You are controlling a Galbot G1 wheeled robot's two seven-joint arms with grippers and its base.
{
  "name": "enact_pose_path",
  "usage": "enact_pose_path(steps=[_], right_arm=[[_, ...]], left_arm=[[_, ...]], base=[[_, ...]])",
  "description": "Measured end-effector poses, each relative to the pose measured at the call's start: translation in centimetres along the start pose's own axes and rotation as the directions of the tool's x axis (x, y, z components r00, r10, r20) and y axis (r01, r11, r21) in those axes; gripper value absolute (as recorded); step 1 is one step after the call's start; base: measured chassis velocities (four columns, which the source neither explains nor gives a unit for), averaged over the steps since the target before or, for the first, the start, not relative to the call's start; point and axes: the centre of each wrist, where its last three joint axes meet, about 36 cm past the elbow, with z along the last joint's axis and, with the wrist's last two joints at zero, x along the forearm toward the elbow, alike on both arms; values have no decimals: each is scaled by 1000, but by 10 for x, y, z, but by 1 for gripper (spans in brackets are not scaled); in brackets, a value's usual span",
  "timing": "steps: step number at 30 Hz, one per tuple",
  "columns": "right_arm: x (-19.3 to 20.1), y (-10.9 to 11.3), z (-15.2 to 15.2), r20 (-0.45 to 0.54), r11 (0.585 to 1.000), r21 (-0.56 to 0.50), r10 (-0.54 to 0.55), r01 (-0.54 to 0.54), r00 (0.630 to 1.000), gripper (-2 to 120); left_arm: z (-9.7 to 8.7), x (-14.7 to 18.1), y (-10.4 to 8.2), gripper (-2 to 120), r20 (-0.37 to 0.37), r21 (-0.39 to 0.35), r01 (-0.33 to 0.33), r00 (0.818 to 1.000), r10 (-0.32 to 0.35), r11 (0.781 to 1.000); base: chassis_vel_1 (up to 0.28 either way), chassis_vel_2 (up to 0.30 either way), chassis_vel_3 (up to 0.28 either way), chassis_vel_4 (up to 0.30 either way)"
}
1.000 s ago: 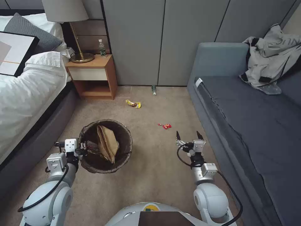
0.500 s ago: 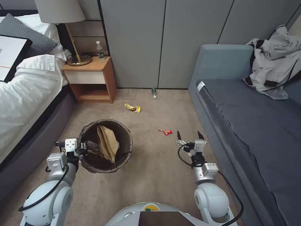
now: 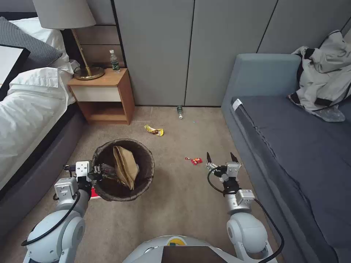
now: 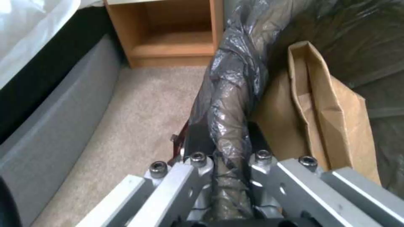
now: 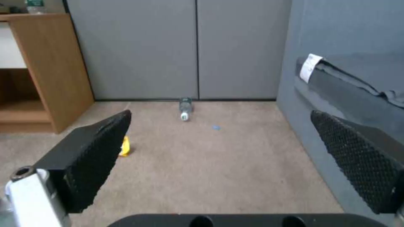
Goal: Pick up the trash bin, then pick up the garbage from the floor and place it into the trash bin.
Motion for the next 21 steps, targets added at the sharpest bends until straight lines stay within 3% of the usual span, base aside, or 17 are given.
enact_pose_path(steps=[21], right_arm=[[1, 0, 1, -4, 1000, -1, 0, 0, 1000, 100]], left_arm=[[0, 1, 0, 4, 1, -1, 0, 1000, 0, 1000]], base=[[-110, 104, 108, -107]])
